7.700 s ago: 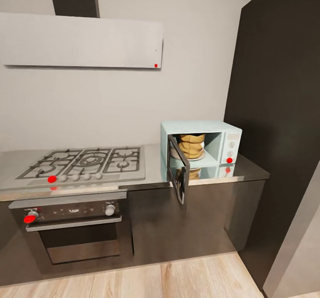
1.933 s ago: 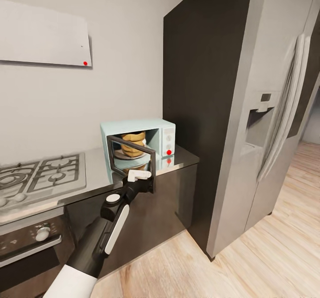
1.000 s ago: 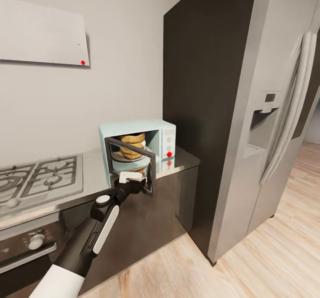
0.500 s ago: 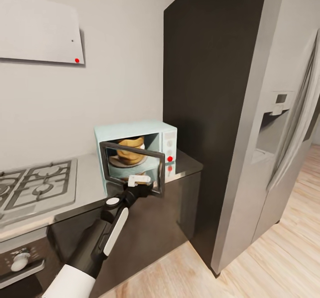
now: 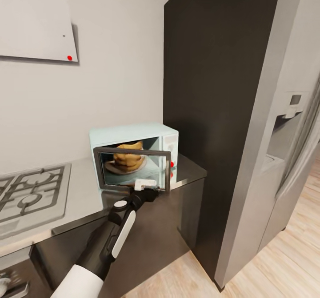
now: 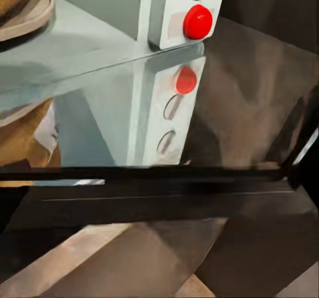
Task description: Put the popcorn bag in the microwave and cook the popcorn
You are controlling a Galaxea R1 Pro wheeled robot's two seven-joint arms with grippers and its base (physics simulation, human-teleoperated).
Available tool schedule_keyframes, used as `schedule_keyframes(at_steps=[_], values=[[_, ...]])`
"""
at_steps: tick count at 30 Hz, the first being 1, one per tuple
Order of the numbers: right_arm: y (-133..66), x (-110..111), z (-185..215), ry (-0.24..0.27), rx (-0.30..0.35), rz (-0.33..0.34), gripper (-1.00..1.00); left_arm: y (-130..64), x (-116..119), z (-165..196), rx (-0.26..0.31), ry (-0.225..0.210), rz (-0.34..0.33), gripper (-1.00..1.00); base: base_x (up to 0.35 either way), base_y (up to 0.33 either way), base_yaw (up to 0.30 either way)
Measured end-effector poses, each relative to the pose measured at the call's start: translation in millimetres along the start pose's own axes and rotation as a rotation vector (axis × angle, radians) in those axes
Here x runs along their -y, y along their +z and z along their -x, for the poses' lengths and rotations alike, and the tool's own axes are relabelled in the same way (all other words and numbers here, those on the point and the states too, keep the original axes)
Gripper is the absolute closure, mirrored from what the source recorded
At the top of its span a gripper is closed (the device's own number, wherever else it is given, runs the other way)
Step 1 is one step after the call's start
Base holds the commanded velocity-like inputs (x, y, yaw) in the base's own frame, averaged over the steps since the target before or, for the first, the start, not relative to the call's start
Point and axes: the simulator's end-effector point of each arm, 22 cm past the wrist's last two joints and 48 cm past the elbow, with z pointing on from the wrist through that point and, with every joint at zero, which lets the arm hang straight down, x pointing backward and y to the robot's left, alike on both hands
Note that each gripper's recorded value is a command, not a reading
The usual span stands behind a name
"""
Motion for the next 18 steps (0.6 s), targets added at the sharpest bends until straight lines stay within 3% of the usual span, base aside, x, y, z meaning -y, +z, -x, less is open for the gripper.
schedule_keyframes(at_steps=[18], values=[[0.1,-2.5,-0.5,-0.001,-0.002,0.004,-1.0,1.6,4.8,-3.0,-0.003,-0.004,-0.005,-1.0,0.24,0.0,0.0]])
